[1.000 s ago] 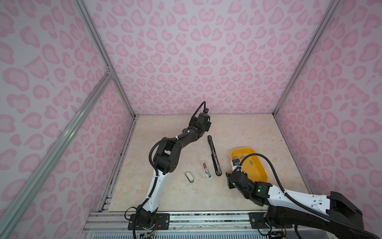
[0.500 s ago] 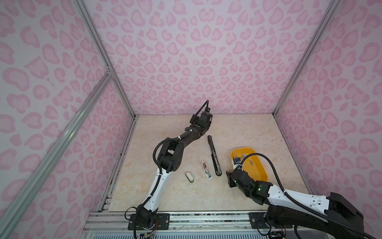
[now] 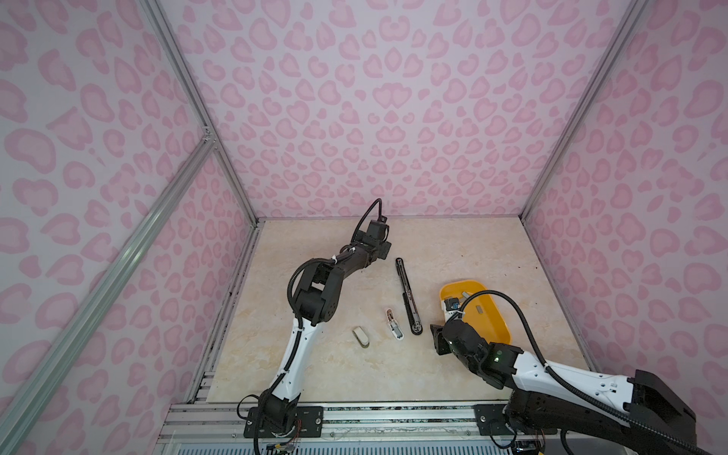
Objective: Load the staples into the stapler
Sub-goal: 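Grasp the black stapler's top with the left gripper while the right moves over it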
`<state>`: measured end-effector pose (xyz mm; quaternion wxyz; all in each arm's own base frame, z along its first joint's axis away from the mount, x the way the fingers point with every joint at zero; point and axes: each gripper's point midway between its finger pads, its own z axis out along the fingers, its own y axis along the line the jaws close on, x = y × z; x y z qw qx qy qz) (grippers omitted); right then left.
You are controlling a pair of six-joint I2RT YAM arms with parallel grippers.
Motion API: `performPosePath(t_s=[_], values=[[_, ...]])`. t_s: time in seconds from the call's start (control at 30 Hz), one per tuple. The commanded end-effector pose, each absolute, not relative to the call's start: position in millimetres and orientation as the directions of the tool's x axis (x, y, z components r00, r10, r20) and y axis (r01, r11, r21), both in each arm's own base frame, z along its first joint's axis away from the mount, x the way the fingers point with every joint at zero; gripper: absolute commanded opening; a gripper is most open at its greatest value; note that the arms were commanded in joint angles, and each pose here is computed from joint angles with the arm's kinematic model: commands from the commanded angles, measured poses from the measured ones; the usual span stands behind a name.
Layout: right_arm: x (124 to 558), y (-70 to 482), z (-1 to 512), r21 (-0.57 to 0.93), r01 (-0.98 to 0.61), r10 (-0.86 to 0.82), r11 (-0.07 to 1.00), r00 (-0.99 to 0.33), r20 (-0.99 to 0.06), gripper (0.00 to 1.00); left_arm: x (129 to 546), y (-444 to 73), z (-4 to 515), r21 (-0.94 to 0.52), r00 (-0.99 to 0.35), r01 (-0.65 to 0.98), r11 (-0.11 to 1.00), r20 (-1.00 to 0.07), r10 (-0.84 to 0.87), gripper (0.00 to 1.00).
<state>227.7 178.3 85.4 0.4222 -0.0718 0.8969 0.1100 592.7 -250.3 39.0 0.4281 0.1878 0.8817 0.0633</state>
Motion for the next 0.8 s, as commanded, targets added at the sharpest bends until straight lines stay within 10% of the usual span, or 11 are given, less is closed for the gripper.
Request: performPosePath(t_s=[0.0, 0.37, 0.77], values=[[223, 183, 84, 0.139, -0.275, -0.07, 0.951, -0.633, -0.771, 0.5, 583, -276, 109, 0.174, -0.467, 0.378, 0.909, -0.812, 0.35, 0.99], [218, 199, 93, 0.151, -0.336, -0.099, 0.929, -0.622, -0.777, 0.5, 559, -281, 110, 0.115, -0.493, 0.499, 0.859, -0.777, 0.391, 0.6], [213, 206, 83, 0.143, -0.348, -0.126, 0.927, -0.647, -0.752, 0.54, 502, -308, 120, -0.049, -0.495, 0.659, 0.75, -0.78, 0.384, 0.59]])
